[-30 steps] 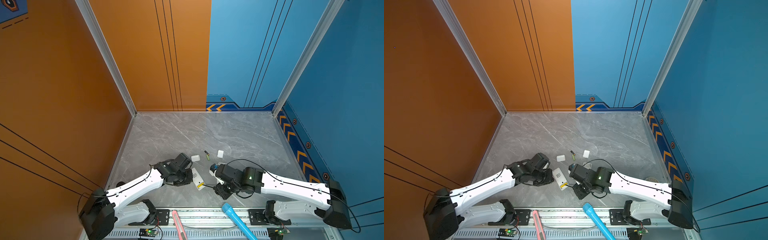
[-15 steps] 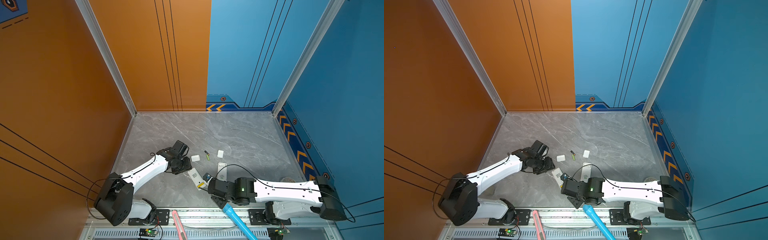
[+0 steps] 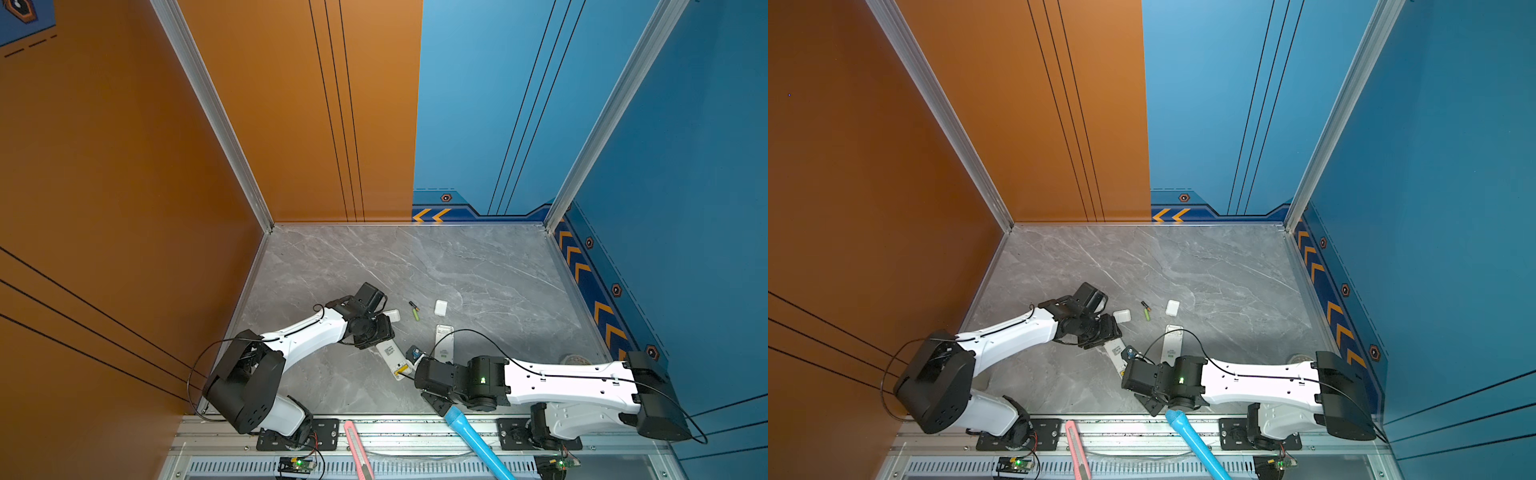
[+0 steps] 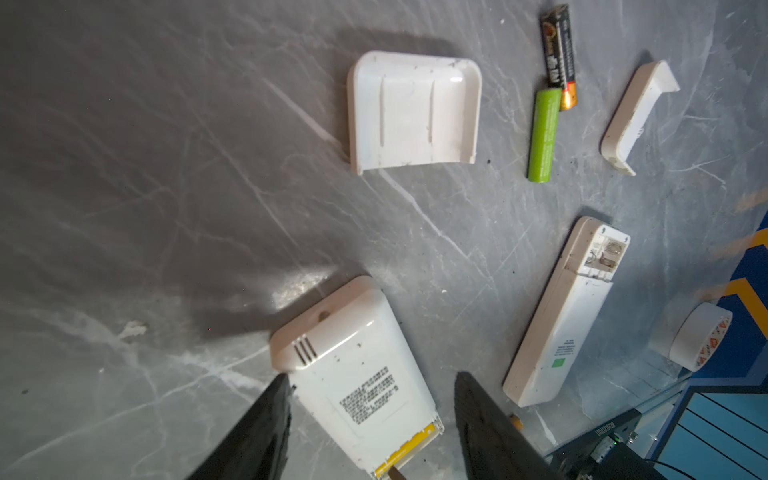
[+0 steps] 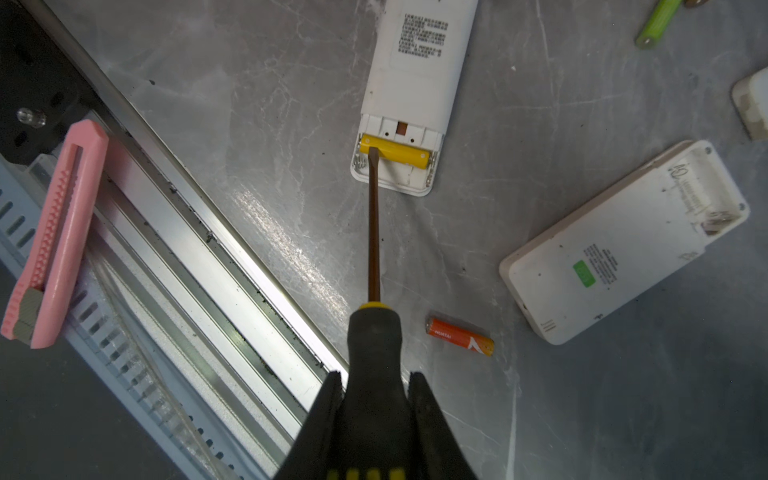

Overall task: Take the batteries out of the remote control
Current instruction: 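Pry the yellow battery out with the screwdriver while the left holds the remote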

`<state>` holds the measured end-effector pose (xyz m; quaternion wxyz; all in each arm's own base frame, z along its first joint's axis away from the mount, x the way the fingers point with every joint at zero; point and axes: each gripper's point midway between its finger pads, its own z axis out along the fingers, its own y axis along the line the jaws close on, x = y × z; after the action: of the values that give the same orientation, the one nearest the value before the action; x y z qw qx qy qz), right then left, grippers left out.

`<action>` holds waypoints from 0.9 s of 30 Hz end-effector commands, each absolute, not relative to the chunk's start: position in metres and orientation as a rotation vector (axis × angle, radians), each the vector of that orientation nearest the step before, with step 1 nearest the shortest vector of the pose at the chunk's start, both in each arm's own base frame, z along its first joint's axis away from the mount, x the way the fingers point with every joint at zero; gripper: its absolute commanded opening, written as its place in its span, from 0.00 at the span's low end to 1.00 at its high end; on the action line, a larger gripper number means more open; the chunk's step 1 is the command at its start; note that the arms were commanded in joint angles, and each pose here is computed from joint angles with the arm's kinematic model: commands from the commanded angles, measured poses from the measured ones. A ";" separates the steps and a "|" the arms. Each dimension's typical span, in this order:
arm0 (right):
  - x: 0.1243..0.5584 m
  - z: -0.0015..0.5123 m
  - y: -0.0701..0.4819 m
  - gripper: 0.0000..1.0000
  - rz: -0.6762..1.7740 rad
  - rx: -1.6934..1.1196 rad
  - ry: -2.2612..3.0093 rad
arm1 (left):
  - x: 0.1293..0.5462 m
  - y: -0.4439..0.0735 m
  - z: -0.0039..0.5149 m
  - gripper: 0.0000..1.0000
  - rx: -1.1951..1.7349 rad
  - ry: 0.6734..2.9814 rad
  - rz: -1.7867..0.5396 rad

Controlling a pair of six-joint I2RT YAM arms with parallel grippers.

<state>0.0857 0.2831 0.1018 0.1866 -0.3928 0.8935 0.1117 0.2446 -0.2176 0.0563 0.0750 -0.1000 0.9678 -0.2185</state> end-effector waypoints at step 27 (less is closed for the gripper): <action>0.092 0.089 0.291 0.00 0.306 -1.067 2.510 | 0.217 -0.221 0.027 0.57 -0.343 2.987 -0.564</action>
<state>0.0849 0.2866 0.0905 0.1861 -0.3903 0.8945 0.1133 0.2409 -0.2304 0.0482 0.0819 -0.1064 0.9680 -0.2121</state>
